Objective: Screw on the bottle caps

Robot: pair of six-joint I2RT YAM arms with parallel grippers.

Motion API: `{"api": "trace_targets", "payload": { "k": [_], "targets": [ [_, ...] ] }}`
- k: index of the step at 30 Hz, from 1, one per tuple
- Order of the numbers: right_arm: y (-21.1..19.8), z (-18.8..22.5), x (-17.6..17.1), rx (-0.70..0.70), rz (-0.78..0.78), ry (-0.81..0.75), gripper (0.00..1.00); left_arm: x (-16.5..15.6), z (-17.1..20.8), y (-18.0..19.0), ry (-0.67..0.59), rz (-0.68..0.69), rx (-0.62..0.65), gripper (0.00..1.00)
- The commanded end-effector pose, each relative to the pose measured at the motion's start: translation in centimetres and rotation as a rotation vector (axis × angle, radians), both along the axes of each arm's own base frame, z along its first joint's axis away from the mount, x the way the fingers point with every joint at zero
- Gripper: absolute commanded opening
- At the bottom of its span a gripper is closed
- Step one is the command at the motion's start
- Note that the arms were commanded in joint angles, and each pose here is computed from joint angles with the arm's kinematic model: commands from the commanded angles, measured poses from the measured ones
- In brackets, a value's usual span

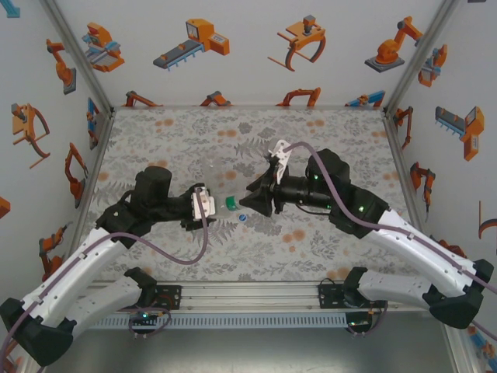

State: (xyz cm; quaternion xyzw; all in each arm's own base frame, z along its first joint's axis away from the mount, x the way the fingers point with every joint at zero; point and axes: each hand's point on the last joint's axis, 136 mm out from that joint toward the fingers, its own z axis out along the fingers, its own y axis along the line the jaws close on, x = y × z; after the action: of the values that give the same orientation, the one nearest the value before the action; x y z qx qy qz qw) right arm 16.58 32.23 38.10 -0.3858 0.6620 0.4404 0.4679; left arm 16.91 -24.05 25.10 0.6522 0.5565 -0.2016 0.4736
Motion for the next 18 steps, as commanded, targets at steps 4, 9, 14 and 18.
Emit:
{"api": "trace_targets", "payload": {
  "k": [4, 9, 14, 18],
  "targets": [
    [-0.9, 1.7, 2.4, 0.247, -0.210, 0.344, 0.13, 0.8, 3.2, -1.0, -0.099, -0.005, -0.100, 0.00],
    [-1.1, 0.9, 3.1, 0.262, -0.282, 0.495, 0.10, 0.9, 3.1, -1.1, -0.094, -0.006, -0.098, 0.00],
    [-0.7, 1.0, 3.1, 0.263, -0.264, 0.501, 0.10, 0.8, 3.1, -1.1, -0.096, -0.009, -0.101, 0.00],
    [-0.6, 1.5, 2.8, 0.251, -0.239, 0.466, 0.16, 0.7, 3.2, -1.0, -0.099, -0.009, -0.102, 0.00]
  ]
}}
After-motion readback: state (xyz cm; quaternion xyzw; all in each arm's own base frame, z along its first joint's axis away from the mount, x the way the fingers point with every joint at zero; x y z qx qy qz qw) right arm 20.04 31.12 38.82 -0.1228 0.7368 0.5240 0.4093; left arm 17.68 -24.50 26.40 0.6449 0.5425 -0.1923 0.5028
